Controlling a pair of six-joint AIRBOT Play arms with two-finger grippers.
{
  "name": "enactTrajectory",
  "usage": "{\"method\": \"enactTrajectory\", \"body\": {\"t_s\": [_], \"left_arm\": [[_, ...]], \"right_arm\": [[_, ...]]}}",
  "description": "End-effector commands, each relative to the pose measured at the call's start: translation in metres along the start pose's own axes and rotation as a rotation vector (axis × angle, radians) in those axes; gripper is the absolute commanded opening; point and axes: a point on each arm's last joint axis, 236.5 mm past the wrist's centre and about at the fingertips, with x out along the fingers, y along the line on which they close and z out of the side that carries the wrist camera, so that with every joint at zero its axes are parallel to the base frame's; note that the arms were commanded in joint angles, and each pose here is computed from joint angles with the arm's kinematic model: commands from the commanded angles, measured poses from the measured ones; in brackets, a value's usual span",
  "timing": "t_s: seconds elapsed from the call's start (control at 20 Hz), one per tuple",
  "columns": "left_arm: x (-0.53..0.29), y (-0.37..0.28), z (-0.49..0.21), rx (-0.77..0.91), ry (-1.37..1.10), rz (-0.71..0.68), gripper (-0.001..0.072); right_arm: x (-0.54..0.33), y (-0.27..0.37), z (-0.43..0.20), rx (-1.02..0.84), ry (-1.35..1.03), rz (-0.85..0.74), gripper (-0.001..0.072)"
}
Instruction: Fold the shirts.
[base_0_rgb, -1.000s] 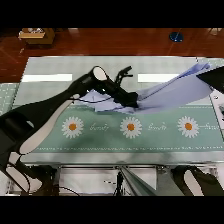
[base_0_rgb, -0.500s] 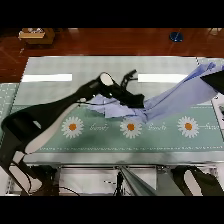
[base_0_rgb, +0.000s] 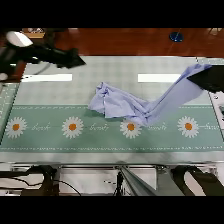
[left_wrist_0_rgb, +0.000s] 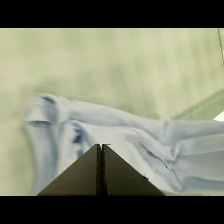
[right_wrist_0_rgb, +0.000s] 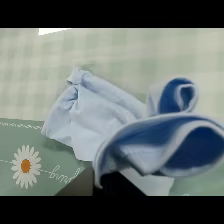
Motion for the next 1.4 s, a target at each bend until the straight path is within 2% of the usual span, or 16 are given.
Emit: {"method": "enactTrajectory", "body": {"t_s": [0.0,0.25,0.55,0.8,0.85,0.95,1.0,1.2,1.35], "left_arm": [[-0.104,0.035,0.023,0.015,-0.15,0.124,0.0025],[-0.177,0.045,0.028,0.01,-0.268,0.216,0.0025],[-0.171,0.031,0.018,0.049,-0.225,0.196,0.0025],[-0.165,0.024,0.016,0.064,-0.206,0.182,0.0025],[-0.164,0.023,0.015,0.067,-0.204,0.18,0.0025],[-0.163,0.022,0.015,0.069,-0.203,0.178,0.0025],[-0.163,0.022,0.015,0.068,-0.203,0.178,0.0025],[-0.163,0.023,0.015,0.067,-0.202,0.178,0.0025],[-0.163,0.024,0.015,0.067,-0.201,0.179,0.0027]], "right_arm": [[0.059,0.014,0.007,-0.031,0.029,0.028,0.0024],[0.169,0.047,-0.013,-0.035,0.107,0.096,0.0024],[0.27,0.096,-0.056,0.011,0.11,0.176,0.0024],[0.308,0.117,-0.087,0.036,0.107,0.196,0.0025],[0.312,0.119,-0.093,0.035,0.113,0.197,0.0088],[0.314,0.123,-0.1,0.044,0.127,0.204,0.0375],[0.311,0.125,-0.101,0.043,0.138,0.208,0.0413],[0.271,0.095,-0.066,-0.06,0.129,0.155,0.0414],[0.201,0.017,-0.031,-0.199,0.157,-0.046,0.0414]]}}
